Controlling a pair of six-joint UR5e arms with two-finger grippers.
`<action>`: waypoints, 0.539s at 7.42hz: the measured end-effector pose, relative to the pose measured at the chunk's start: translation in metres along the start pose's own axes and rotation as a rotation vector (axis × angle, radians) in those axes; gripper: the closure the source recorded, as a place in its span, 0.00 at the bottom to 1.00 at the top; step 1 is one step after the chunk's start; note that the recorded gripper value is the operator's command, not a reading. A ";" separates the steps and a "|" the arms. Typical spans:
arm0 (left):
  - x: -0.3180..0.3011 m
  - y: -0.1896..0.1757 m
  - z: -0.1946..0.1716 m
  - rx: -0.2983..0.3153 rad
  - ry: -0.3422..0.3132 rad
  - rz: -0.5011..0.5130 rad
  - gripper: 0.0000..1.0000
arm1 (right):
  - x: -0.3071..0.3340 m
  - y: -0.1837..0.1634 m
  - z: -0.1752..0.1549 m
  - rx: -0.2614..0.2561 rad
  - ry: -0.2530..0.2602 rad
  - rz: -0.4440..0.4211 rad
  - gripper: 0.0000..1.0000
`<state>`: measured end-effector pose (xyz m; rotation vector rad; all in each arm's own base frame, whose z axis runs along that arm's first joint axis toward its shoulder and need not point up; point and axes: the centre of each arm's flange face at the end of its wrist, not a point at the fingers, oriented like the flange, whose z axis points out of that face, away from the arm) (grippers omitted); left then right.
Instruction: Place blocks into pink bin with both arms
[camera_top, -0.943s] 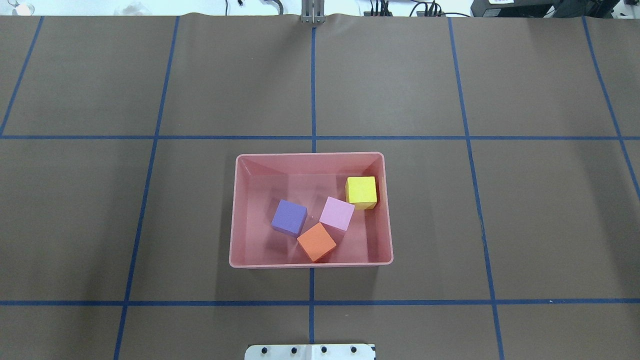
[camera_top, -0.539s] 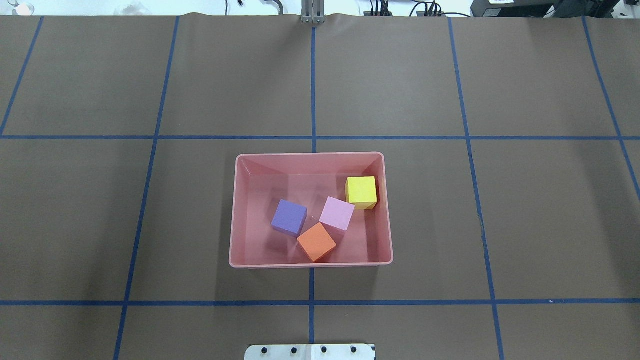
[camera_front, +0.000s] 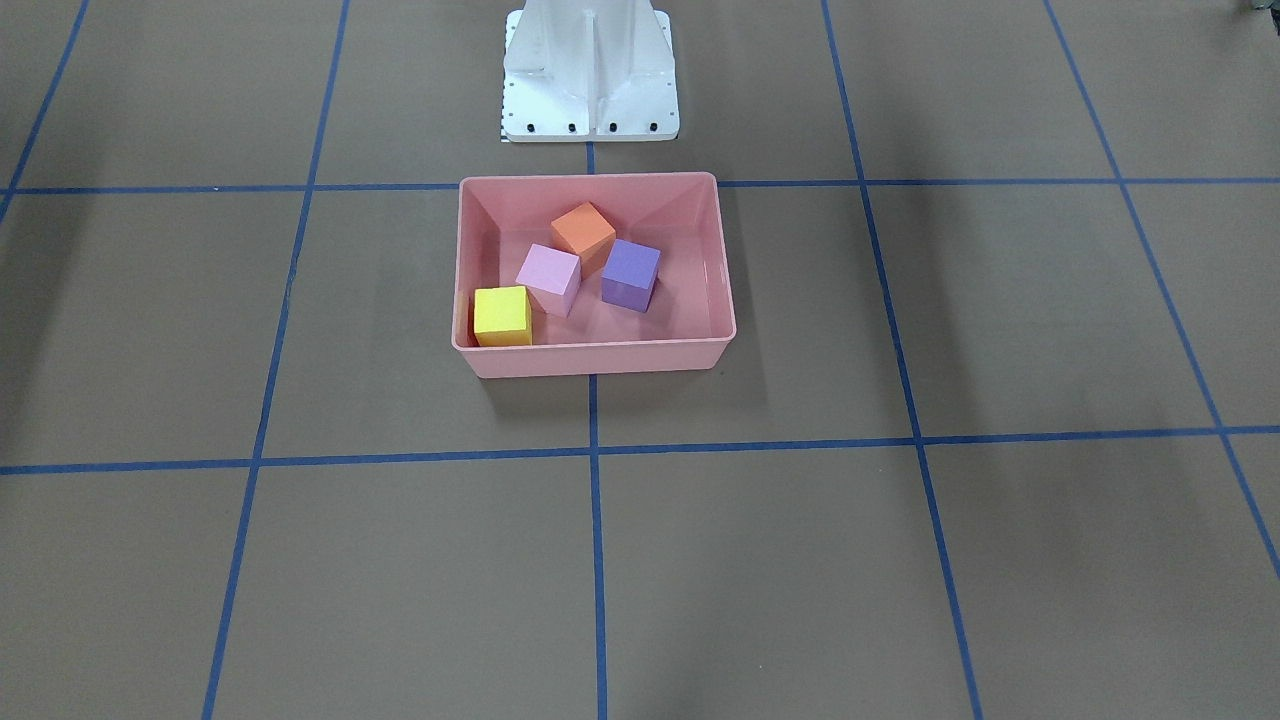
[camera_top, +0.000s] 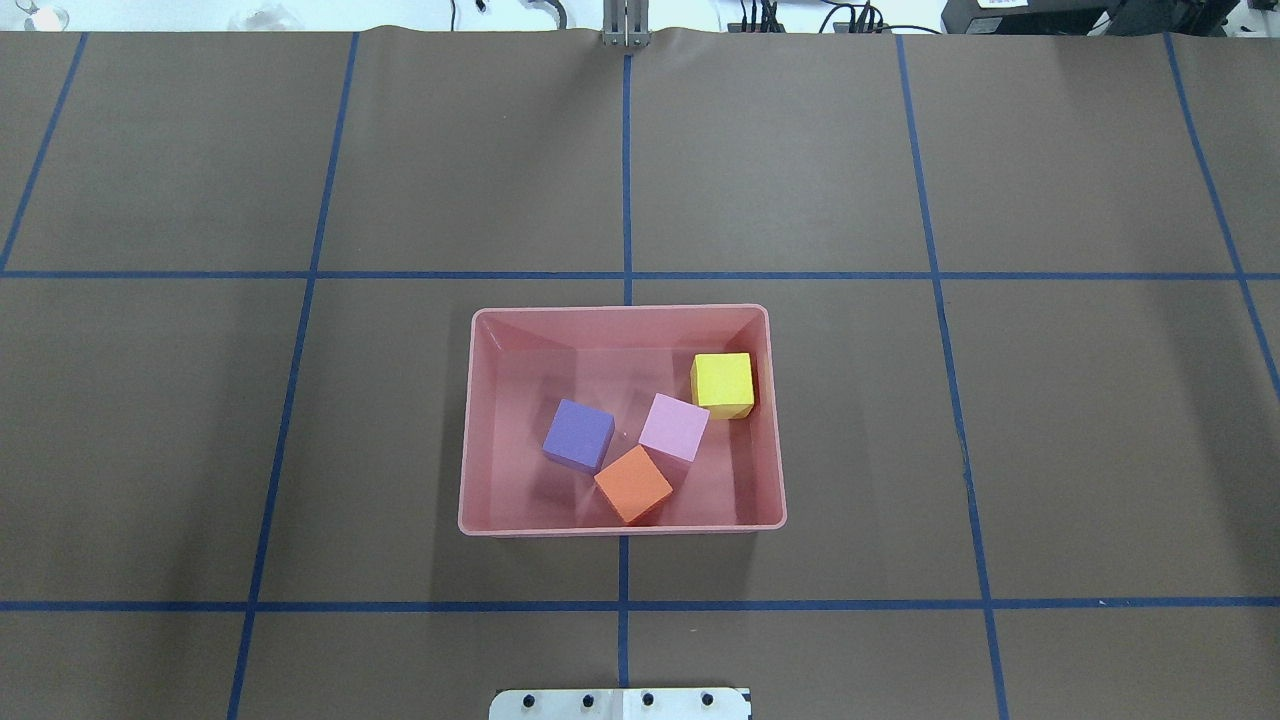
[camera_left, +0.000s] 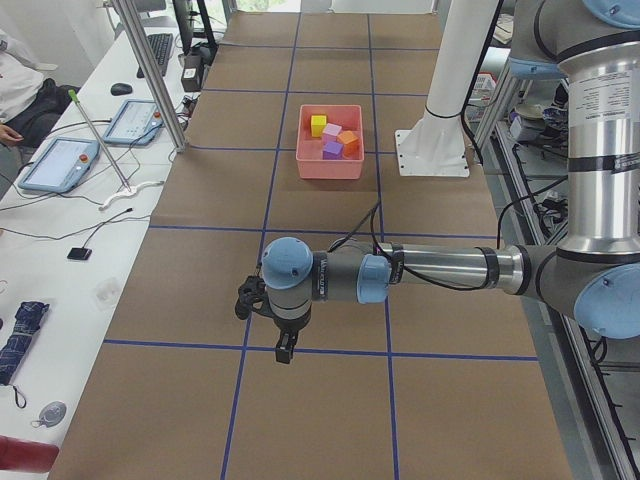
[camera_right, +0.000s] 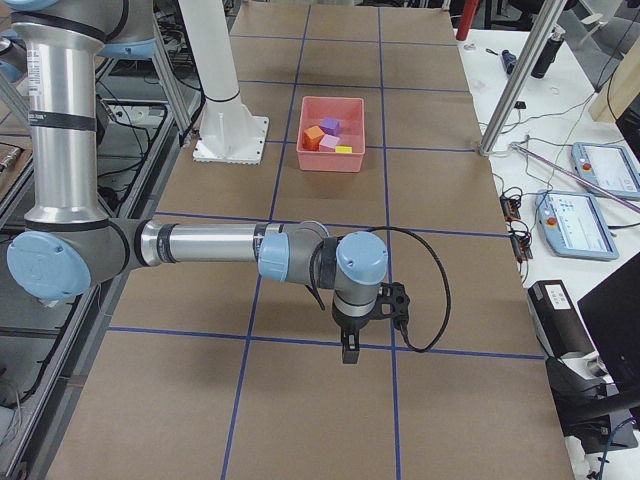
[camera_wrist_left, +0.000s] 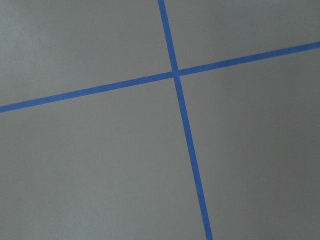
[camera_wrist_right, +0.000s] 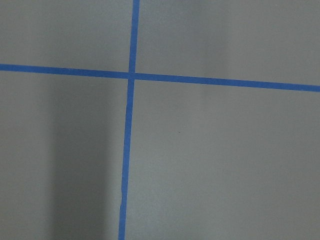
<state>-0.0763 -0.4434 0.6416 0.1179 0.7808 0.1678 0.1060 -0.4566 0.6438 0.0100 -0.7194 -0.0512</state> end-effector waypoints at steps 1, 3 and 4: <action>-0.001 0.004 0.002 -0.004 0.001 -0.005 0.00 | 0.000 0.000 0.000 0.000 -0.001 0.000 0.00; -0.002 0.011 0.004 -0.010 0.004 -0.012 0.00 | 0.000 0.001 0.000 0.001 -0.001 0.000 0.00; -0.002 0.012 0.004 -0.011 0.004 -0.014 0.00 | -0.001 0.001 0.000 0.001 -0.002 -0.001 0.00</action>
